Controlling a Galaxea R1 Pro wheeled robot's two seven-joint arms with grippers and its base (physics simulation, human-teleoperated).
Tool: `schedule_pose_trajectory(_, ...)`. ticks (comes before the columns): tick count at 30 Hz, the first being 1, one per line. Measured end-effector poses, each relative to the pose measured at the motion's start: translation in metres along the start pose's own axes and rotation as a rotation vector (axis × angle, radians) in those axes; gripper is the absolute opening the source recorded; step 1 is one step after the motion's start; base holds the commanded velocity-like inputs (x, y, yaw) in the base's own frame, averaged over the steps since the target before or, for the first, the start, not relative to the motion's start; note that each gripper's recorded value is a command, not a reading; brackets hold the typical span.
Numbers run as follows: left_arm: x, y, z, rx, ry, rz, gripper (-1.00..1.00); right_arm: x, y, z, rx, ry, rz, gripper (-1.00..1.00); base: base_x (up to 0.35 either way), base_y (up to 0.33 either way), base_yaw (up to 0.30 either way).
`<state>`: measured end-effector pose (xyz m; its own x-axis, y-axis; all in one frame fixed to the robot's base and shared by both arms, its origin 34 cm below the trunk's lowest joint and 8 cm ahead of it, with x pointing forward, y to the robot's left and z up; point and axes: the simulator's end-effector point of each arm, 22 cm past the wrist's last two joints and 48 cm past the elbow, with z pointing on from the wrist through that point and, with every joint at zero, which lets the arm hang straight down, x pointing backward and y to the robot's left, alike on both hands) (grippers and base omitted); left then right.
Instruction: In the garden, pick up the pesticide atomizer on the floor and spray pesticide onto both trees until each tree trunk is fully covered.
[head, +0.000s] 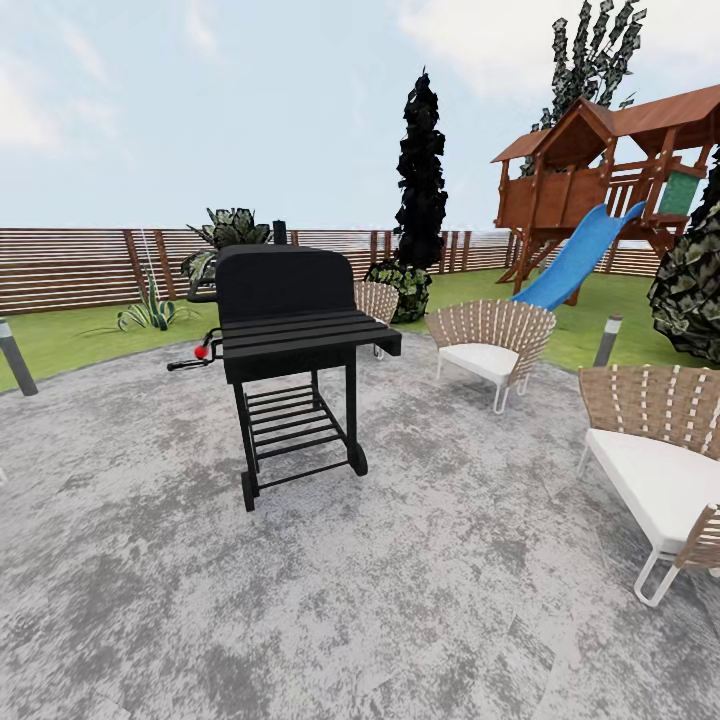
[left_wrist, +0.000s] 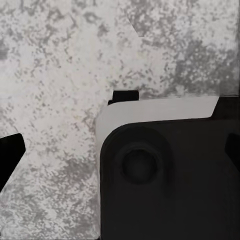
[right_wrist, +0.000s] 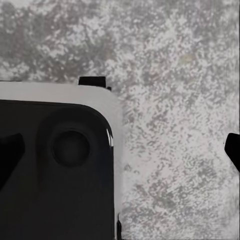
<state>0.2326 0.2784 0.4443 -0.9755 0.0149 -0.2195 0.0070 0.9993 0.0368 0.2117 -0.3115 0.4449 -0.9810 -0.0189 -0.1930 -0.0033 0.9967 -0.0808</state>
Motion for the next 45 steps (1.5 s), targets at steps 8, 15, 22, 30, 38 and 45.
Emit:
schedule_pose_trajectory(8, -0.29, 0.033, -0.032, -0.042, -0.559, -0.004, 1.0, -0.27, -0.029, -0.054, 0.038, -0.654, -0.003, 1.0, 0.0, 0.0, 0.0)
schedule_pose_trajectory(15, -0.25, 0.028, -0.023, -0.036, -0.503, -0.007, 1.0, -0.316, -0.024, -0.068, 0.03, -0.737, 0.0, 1.0, 0.0, 0.0, 0.0)
schedule_pose_trajectory(22, -0.241, 0.027, -0.02, -0.035, -0.487, -0.013, 1.0, -0.294, -0.02, -0.055, 0.021, -0.684, -0.005, 1.0, 0.0, 0.0, 0.0)
schedule_pose_trajectory(30, -0.241, 0.03, -0.021, -0.038, -0.489, -0.013, 1.0, -0.293, -0.02, -0.055, 0.021, -0.683, -0.002, 1.0, 0.0, 0.0, -0.146)
schedule_pose_trajectory(38, -0.243, 0.033, -0.022, -0.042, -0.493, -0.015, 1.0, -0.293, -0.021, -0.055, 0.022, -0.684, 0.003, 1.0, 0.0, 0.0, -0.269)
schedule_pose_trajectory(45, -0.243, 0.034, -0.022, -0.044, -0.493, -0.015, 1.0, -0.295, -0.023, -0.056, 0.027, -0.688, 0.007, 1.0, 0.0, 0.0, -0.289)
